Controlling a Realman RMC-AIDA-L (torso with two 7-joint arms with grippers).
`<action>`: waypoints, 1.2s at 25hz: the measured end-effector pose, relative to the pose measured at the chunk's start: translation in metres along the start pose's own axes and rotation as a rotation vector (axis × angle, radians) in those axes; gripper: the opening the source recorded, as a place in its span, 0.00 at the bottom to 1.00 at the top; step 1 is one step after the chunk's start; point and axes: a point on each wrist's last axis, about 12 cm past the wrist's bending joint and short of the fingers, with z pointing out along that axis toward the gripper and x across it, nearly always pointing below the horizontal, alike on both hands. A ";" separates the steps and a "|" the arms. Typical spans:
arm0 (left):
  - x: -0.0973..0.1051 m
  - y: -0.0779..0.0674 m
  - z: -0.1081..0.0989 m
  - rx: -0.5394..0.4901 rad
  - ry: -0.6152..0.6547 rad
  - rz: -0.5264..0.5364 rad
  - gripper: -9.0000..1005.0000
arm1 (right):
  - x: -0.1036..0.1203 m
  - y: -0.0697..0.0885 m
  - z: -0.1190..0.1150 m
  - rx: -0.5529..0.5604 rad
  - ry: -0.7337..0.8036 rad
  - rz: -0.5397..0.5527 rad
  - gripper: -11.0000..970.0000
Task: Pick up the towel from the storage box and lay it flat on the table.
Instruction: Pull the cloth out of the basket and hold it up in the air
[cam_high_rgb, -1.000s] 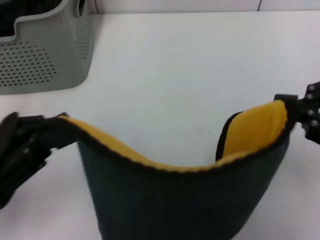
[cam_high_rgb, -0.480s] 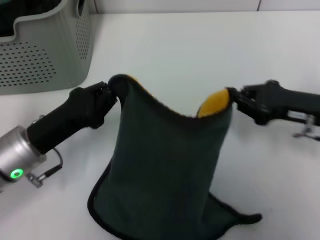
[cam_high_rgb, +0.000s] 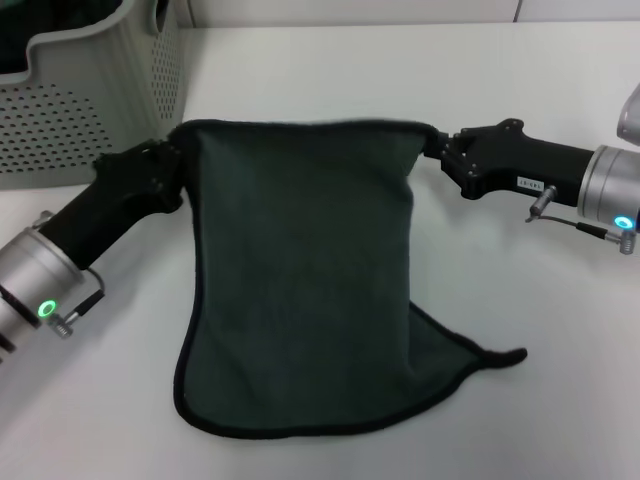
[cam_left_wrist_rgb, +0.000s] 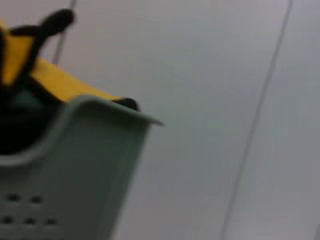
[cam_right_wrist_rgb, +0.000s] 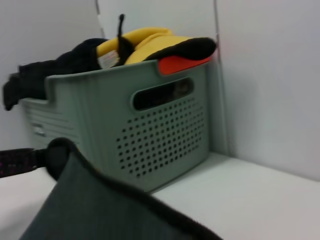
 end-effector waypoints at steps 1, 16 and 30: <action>0.000 0.002 -0.002 -0.018 -0.007 0.006 0.02 | 0.000 0.000 0.000 0.006 -0.004 -0.003 0.02; -0.060 -0.044 -0.036 0.713 -0.001 -0.160 0.02 | -0.070 0.054 -0.080 -0.378 -0.102 -0.120 0.02; -0.089 -0.100 -0.060 1.051 0.210 -0.199 0.02 | -0.116 0.151 -0.185 -0.575 -0.159 -0.119 0.02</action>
